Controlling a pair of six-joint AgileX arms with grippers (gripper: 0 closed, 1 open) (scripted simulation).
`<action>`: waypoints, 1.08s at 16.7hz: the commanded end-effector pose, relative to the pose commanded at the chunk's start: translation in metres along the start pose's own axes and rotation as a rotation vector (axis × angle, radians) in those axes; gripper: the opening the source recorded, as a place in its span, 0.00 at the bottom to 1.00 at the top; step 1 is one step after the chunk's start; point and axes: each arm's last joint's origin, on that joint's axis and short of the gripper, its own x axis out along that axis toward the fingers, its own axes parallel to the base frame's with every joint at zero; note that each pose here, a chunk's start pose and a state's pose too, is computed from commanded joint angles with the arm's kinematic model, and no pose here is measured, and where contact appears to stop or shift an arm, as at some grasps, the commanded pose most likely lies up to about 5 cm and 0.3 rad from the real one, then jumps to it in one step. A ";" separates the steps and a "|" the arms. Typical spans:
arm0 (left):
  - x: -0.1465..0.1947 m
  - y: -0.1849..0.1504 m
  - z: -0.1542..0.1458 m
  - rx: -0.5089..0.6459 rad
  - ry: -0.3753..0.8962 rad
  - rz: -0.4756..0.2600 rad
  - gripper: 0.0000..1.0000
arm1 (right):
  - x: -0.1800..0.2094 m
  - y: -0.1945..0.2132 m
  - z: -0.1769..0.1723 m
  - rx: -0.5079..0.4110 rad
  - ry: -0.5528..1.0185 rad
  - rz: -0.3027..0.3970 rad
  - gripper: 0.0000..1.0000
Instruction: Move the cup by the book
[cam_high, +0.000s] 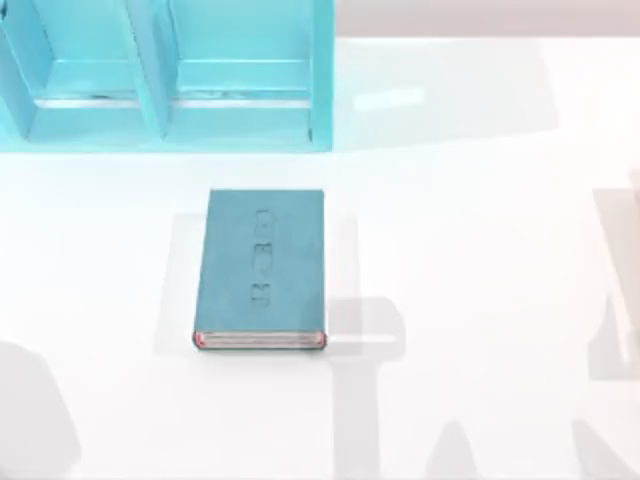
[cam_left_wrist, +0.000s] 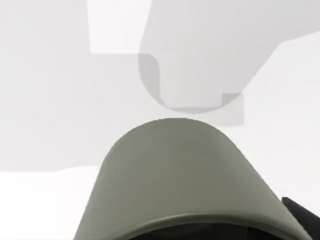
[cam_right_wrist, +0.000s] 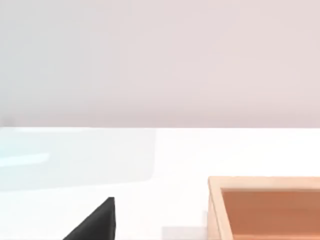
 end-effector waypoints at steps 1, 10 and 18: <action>0.000 0.001 0.000 -0.005 0.000 0.000 0.00 | 0.000 0.000 0.000 0.000 0.000 0.000 1.00; -0.015 0.052 0.024 -0.281 -0.009 -0.010 0.00 | 0.000 0.000 0.000 0.000 0.000 0.000 1.00; -0.022 0.114 0.102 -0.753 -0.009 -0.093 0.00 | 0.000 0.000 0.000 0.000 0.000 0.000 1.00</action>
